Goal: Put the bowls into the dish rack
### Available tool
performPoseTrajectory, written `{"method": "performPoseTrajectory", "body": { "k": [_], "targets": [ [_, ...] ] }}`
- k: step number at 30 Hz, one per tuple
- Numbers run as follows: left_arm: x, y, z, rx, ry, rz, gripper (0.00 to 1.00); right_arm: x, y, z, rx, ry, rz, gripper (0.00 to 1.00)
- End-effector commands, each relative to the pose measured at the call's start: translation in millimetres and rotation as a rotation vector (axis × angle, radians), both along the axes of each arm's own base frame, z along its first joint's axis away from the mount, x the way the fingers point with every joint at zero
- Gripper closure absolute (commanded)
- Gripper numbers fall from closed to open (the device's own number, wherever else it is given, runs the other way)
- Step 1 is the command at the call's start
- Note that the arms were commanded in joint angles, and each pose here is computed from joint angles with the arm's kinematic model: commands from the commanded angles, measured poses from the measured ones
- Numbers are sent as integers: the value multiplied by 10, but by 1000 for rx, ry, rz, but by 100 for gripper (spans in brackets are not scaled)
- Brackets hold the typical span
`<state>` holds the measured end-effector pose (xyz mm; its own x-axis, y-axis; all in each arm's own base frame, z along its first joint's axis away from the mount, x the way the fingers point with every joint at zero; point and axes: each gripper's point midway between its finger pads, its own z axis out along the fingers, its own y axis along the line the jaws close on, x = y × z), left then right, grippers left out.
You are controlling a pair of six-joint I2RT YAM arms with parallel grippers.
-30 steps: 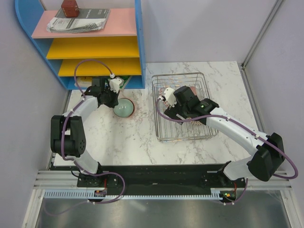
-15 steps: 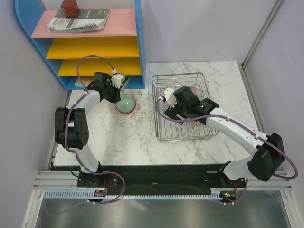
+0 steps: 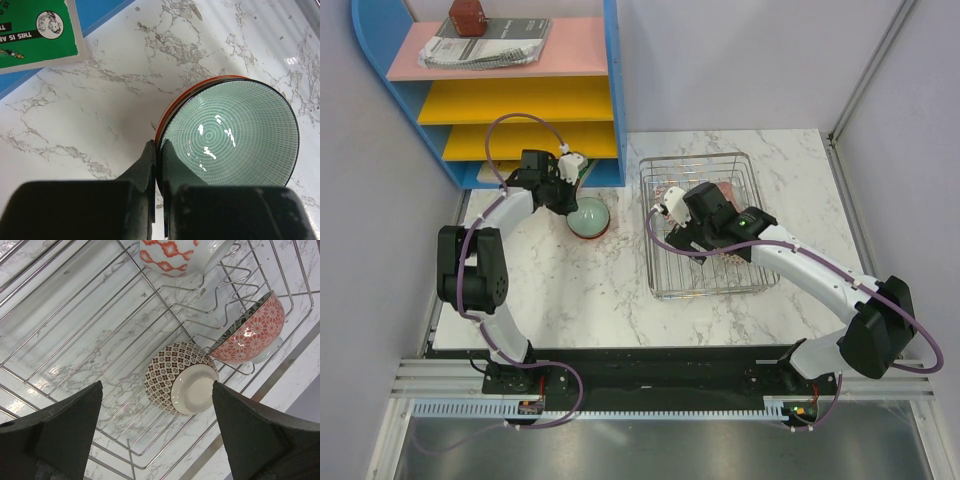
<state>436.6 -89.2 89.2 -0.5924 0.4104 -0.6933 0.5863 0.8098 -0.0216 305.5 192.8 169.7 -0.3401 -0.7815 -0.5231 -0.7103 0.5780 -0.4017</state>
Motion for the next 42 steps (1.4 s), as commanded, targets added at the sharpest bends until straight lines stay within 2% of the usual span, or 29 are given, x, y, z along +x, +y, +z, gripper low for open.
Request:
{"method": "performPoseTrajectory", "body": {
  "k": [1,6,15,22,30,42],
  "targets": [
    [177,-131,458,-52,-109,-11,98,20,56,61,30,-7,1,2],
    [276,-98,454,-28,-135,7,98,8,50,46,29,-2,1,2],
    [272,-187,535,-62,-131,-37,98,-2,61,20,27,6,8,2],
    [274,-102,565,-22,-152,-17,98,-1,66,20,30,7,9,2],
    [275,53,119,63,-112,20,98,-22,58,3,34,14,11,2],
    [257,112,-45,85,-118,44,98,-18,83,-47,28,29,15,2]
  ]
}}
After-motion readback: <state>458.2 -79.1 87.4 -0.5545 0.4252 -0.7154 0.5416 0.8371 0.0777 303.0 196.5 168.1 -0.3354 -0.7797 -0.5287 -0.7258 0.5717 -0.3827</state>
